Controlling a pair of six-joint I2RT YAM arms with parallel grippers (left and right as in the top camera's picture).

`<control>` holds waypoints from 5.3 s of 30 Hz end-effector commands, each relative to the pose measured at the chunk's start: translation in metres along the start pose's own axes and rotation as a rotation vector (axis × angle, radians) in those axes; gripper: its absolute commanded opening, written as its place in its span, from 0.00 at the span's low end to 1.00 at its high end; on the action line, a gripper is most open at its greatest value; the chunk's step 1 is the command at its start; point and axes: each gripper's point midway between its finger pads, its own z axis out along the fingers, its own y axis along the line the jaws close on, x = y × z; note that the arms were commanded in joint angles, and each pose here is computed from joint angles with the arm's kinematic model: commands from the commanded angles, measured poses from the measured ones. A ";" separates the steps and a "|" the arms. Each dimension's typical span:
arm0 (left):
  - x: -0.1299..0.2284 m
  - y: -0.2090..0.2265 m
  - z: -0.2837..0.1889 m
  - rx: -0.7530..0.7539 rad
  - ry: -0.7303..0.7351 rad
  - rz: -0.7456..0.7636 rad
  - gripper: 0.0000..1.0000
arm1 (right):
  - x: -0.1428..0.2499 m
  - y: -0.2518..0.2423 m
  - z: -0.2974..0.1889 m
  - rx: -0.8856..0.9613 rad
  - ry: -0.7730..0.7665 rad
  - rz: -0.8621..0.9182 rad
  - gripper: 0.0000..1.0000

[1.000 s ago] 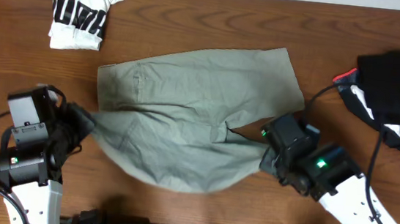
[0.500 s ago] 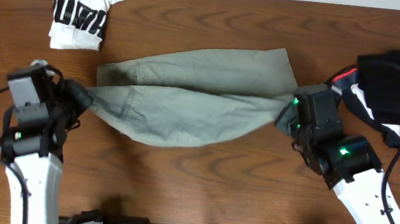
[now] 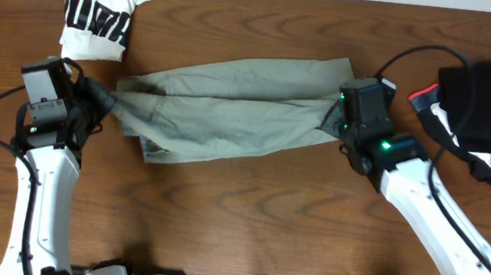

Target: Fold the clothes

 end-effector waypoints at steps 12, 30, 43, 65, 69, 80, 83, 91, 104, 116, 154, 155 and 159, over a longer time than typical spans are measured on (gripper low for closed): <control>-0.015 0.005 0.072 0.002 -0.013 -0.173 0.30 | -0.021 -0.012 0.033 0.082 -0.090 0.008 0.30; 0.017 -0.051 0.000 0.277 0.140 0.117 0.59 | -0.036 -0.022 0.017 0.060 -0.075 -0.169 0.97; 0.101 0.050 -0.066 -0.177 0.373 0.032 0.71 | 0.037 -0.003 -0.036 -0.179 0.282 -0.162 0.99; 0.181 0.084 -0.005 -0.212 0.702 -0.217 0.72 | 0.053 -0.002 -0.042 -0.203 0.365 -0.143 0.99; 0.180 0.085 0.005 -0.182 0.665 -0.201 0.72 | 0.051 -0.001 -0.041 -0.205 0.358 -0.143 0.99; 0.178 0.092 0.037 -0.134 0.557 -0.275 0.72 | 0.052 -0.001 -0.041 -0.204 0.360 -0.143 0.99; 0.176 0.090 0.038 -0.124 0.546 -0.271 0.72 | 0.052 -0.001 -0.041 -0.204 0.359 -0.143 0.99; 0.172 0.083 0.037 -0.086 0.540 -0.267 0.38 | 0.052 -0.003 -0.039 -0.192 0.361 -0.144 0.99; 0.146 0.041 0.000 0.074 0.446 -0.275 0.06 | 0.061 -0.003 -0.035 -0.182 0.389 -0.146 0.97; 0.074 -0.017 -0.023 0.324 0.167 -0.278 0.06 | 0.106 0.050 -0.036 -0.274 0.434 -0.223 0.89; 0.048 -0.023 -0.023 0.345 0.041 -0.251 0.06 | 0.138 0.107 0.042 -0.139 0.200 0.252 0.91; 0.048 -0.023 -0.023 0.347 0.043 -0.251 0.06 | 0.136 0.106 0.042 -0.140 0.193 0.256 0.91; 0.051 -0.026 -0.024 0.363 0.062 -0.248 0.06 | 0.121 0.102 0.047 -0.134 0.149 0.281 0.87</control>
